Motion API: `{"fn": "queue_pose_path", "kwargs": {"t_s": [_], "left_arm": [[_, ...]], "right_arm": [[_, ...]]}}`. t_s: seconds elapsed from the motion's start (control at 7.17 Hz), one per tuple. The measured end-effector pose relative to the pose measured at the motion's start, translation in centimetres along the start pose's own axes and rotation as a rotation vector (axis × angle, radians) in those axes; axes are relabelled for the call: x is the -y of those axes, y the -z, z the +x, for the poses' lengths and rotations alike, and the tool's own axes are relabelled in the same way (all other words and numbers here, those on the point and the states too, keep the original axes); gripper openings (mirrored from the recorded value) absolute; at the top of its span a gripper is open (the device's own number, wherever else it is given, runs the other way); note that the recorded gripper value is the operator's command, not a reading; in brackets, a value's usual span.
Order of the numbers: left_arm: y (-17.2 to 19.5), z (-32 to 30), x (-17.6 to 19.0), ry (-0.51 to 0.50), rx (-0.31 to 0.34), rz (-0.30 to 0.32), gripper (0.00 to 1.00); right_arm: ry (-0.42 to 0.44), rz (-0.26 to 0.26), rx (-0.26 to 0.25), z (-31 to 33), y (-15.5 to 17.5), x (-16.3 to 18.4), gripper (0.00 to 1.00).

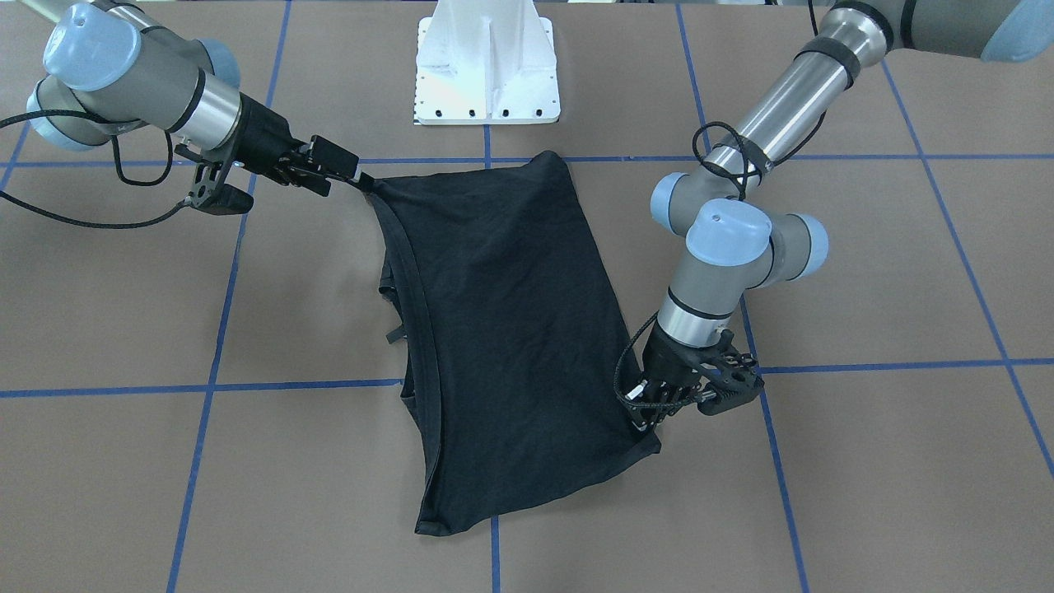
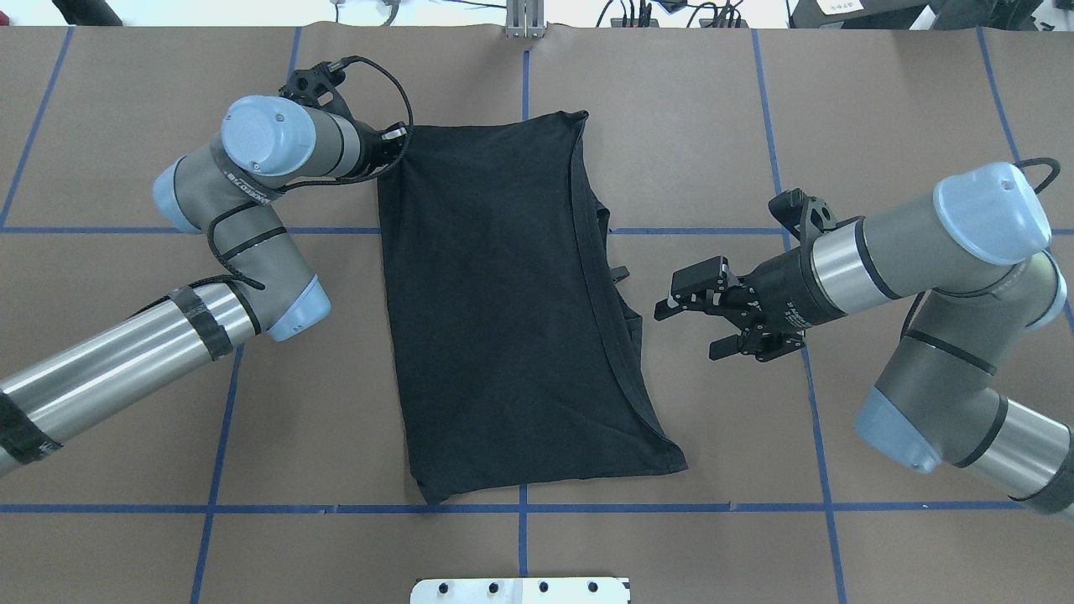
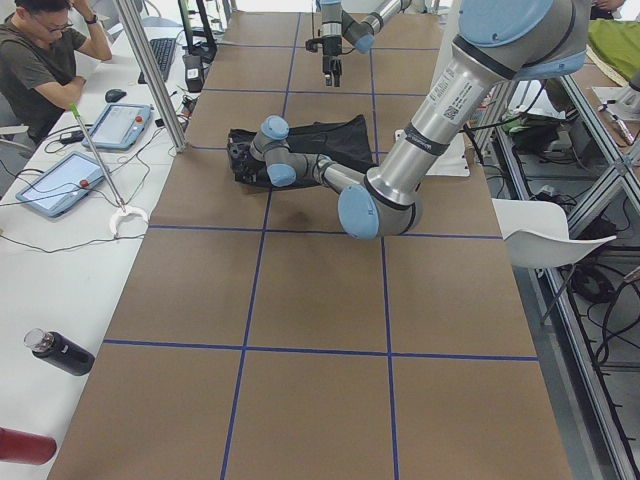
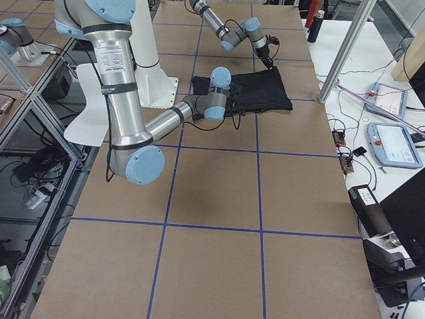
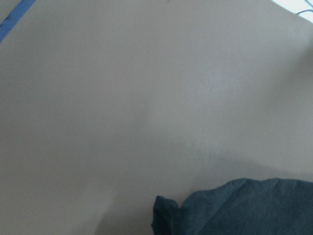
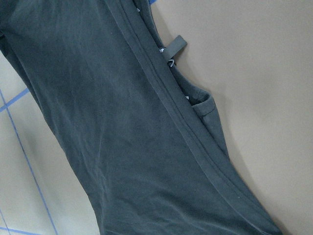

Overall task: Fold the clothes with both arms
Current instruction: 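Drag the far corner with left gripper while right gripper releases and withdraws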

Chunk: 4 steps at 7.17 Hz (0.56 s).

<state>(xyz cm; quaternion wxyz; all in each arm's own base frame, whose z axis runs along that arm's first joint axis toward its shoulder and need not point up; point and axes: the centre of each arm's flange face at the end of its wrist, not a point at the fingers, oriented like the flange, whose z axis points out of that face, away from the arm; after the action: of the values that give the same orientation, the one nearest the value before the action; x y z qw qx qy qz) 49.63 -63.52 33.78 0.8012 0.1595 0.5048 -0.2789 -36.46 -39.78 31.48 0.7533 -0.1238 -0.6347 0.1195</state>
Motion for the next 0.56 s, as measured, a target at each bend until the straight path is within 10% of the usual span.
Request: {"fn": "queue_pose_path", "kwargs": {"t_s": [0.14,0.28,0.56], "left_arm": [[-0.5,0.4,0.4,-0.013,-0.018,0.021,0.00],[-0.5,0.7,0.9,-0.019,-0.030,0.033,0.83],[0.2,1.0,2.7,-0.028,-0.046,0.057,1.00]], "right_arm": [[-0.001,0.003,0.001,0.0,0.1,0.1,1.00],[-0.001,0.005,0.001,0.0,0.2,0.2,1.00],[0.005,0.021,0.009,-0.3,0.7,0.5,1.00]]}}
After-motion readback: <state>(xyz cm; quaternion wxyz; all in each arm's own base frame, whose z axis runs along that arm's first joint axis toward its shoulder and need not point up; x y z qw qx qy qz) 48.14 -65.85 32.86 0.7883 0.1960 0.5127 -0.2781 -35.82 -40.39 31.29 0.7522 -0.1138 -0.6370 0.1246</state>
